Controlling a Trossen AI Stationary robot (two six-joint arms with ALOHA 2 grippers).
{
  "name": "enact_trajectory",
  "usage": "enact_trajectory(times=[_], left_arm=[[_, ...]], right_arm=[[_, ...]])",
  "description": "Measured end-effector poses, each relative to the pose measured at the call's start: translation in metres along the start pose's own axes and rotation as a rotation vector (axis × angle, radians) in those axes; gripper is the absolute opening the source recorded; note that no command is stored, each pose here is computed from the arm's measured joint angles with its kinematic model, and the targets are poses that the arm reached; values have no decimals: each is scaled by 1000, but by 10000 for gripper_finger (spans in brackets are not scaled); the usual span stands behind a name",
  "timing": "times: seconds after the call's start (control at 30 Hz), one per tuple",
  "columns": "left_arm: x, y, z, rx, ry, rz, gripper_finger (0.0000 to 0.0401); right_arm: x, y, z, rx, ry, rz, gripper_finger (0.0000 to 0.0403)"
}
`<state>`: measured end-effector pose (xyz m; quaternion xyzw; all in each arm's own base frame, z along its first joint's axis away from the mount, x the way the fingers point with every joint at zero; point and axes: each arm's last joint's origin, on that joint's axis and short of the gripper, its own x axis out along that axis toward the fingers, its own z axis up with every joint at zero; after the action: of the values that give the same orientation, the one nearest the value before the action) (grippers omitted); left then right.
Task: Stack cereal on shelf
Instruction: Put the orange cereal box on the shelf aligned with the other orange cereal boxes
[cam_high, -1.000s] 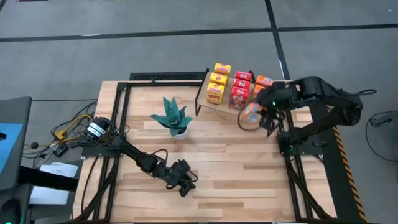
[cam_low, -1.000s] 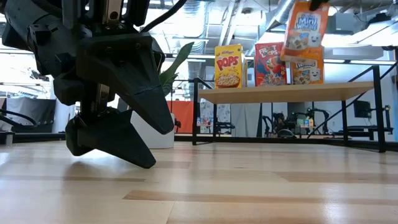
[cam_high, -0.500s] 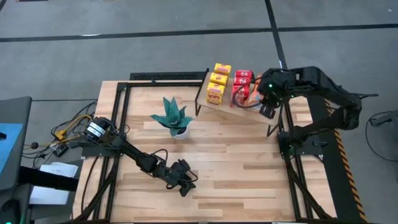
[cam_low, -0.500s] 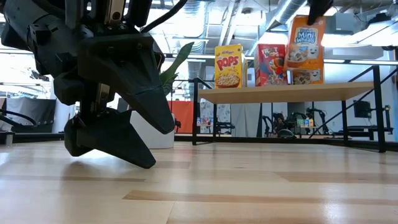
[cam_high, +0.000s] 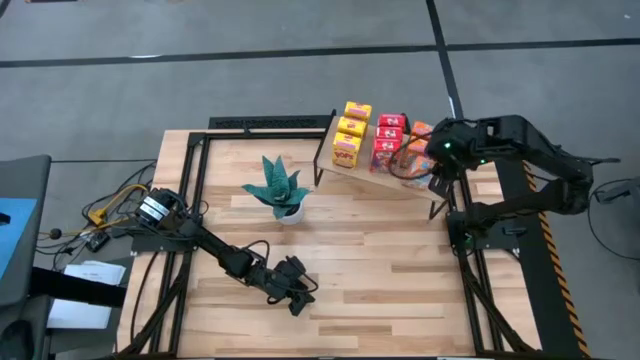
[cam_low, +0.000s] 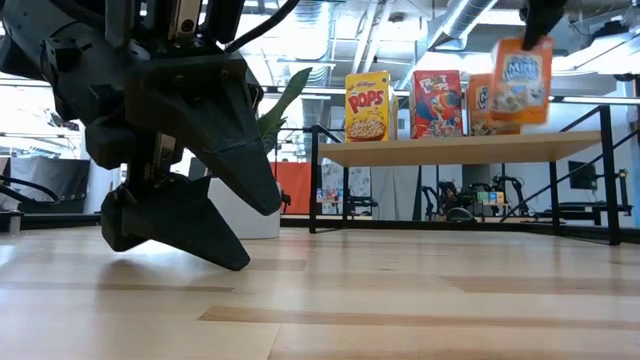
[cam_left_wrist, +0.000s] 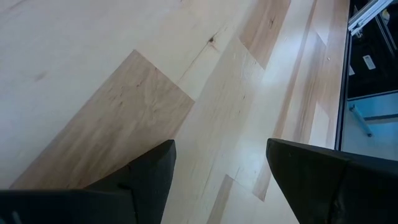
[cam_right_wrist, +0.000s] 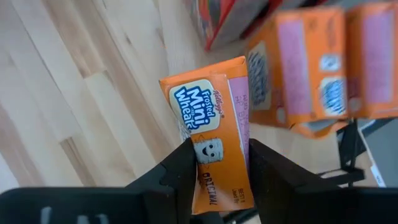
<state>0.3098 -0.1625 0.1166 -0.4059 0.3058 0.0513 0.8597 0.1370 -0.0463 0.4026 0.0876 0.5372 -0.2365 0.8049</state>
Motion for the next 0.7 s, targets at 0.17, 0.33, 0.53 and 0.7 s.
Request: enact_trajectory(times=[0.17, 0.33, 0.53, 0.7], left_arm=[[0, 0, 0, -1, -13, 7, 249], [1, 2, 3, -7, -20, 13, 249], [1, 3, 6, -12, -28, 18, 249], [1, 3, 6, -11, -27, 18, 249]], right_arm=[[15, 2, -5, -17, 52, -6, 152], [18, 4, -1, -60, 60, -5, 147], [24, 3, 7, -73, 43, -10, 152], [31, 2, 15, -91, 58, -35, 152]])
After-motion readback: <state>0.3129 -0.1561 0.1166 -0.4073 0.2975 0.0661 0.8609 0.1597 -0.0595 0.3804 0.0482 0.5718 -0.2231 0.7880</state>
